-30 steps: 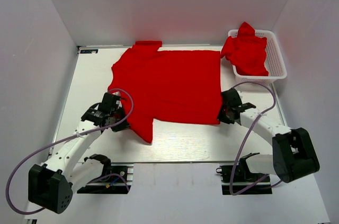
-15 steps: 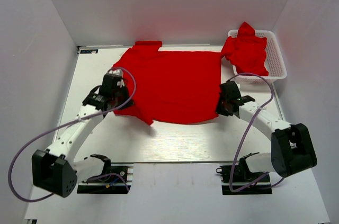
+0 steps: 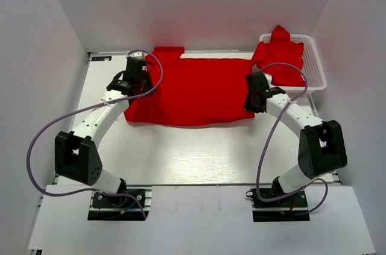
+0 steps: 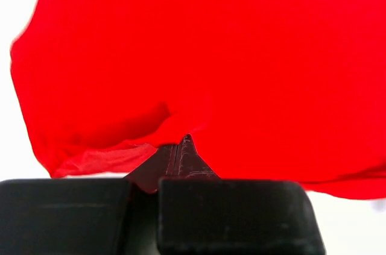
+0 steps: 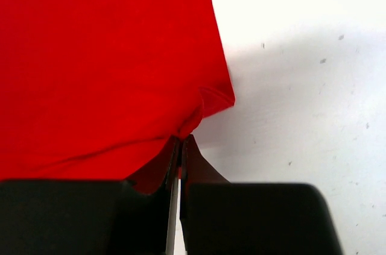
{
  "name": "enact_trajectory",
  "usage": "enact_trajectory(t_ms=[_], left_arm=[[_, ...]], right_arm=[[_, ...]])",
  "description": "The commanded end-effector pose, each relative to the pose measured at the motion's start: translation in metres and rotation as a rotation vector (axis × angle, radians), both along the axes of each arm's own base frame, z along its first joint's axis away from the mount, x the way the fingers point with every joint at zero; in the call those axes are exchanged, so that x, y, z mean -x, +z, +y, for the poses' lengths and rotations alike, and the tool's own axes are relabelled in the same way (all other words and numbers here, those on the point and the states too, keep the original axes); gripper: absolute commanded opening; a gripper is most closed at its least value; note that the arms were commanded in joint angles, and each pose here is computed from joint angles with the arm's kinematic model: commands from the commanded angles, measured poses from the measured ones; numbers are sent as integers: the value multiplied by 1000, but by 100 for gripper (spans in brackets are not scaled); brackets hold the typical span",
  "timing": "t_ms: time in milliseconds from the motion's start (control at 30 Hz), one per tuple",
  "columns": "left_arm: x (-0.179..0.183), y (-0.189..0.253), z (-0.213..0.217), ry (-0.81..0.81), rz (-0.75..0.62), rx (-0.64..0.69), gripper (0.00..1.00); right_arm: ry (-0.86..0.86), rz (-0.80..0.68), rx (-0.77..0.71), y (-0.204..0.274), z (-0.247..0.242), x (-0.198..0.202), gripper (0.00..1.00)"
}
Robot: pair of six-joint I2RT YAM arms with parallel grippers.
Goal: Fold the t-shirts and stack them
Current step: Fold the flattened tshirt in 1/3 of the way
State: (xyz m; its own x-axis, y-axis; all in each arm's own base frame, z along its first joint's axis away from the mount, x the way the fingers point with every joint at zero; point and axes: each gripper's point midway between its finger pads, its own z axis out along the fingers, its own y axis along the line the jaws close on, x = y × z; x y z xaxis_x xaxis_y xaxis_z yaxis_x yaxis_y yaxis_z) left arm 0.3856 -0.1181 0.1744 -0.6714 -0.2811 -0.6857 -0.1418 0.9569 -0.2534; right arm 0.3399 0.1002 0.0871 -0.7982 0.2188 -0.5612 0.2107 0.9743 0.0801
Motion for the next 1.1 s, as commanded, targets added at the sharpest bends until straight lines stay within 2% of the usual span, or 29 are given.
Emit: enact_trajectory(t_ms=[0,267,400,433,700,867,933,967,1000,1033,1067], left_arm=[[-36,42,6,-9,-176,-52,0],[-76,65,-13,-226,-365,-145,0],[-91,60,-11,-238,-347,-179,0],[-95,69,-17,-263,-385,-168,0],[-132,51,-5,-265,-363,-219,0],[-162,15,14,-217,-260,-268,0],[-176,13,21,-177,-252,-273,0],[-179,6,25,-171,-226,-276,7],[-194,-5,32,-142,-209,-279,26],[-200,-10,31,-138,-192,-273,43],[-202,-21,39,-113,-141,-274,64]], right_arm=[[-18,-23,40,15,-8,-17,0],[-30,-27,70,21,-13,-36,0],[-28,-25,67,21,-12,-45,0],[-27,-25,66,20,-13,-47,0],[-48,-14,81,14,-18,-63,0],[-66,7,89,4,-23,-73,0],[-79,17,95,2,-27,-79,25],[-85,27,102,-2,-28,-81,34],[-85,26,108,-2,-30,-84,54],[-84,18,106,-1,-27,-94,56],[-77,23,111,-2,-27,-95,56]])
